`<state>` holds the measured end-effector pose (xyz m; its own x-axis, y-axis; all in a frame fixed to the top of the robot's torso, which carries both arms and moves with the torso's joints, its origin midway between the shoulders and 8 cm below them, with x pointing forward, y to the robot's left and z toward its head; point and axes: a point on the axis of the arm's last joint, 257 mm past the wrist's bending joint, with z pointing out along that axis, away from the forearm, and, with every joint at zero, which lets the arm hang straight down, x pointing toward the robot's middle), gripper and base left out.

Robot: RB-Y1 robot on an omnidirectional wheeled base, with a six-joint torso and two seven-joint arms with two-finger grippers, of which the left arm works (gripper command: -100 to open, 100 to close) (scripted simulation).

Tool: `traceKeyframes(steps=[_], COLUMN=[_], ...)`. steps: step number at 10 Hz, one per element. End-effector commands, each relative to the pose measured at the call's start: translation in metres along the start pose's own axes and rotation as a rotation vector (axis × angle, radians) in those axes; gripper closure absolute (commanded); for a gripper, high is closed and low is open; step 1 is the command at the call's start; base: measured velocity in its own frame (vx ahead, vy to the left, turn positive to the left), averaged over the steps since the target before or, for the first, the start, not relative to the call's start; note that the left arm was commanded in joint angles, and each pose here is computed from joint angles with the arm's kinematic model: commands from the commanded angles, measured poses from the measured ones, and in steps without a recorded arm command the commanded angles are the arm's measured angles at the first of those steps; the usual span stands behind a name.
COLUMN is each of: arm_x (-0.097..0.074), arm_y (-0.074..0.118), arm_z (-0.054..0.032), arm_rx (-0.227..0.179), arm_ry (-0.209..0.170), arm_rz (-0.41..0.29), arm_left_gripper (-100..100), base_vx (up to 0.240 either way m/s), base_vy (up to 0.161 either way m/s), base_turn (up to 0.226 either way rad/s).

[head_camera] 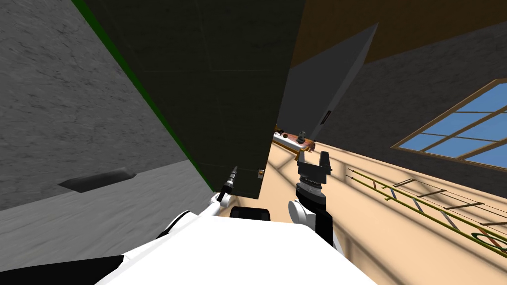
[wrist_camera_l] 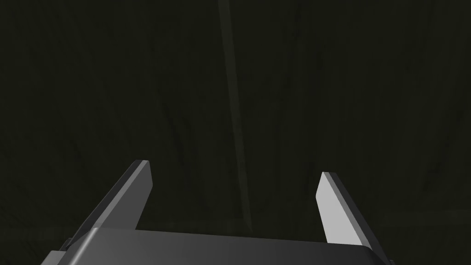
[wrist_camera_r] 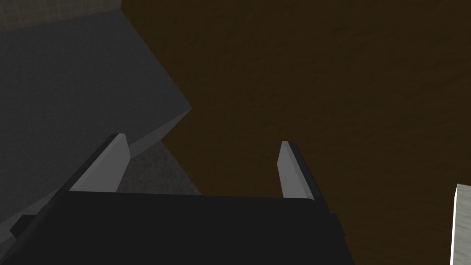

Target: Push the door open

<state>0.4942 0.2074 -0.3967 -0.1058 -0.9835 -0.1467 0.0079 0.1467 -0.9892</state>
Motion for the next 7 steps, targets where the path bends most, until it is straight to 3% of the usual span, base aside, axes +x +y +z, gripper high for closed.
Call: traceKeyframes(steps=[1,3,4,7], arm_x=[-0.004,0.005,0.012,0.029], arm_y=[-0.002,-0.004,-0.005,-0.008], arm_z=[0.0028,0.0061,0.0073,0.0095], arm_rx=[0.002,0.004,0.005,0.007], arm_ry=[-0.006,-0.004,-0.002,0.005], arm_rz=[-0.005,-0.031,-0.047,-0.085], arm_left_gripper=[-100,-100,-100,-100], base_vx=[-0.026,-0.083,-0.149,-0.163], base_vy=[0.103,0.050,-0.053,-0.143], base_turn=[0.046,0.049,0.026,0.013])
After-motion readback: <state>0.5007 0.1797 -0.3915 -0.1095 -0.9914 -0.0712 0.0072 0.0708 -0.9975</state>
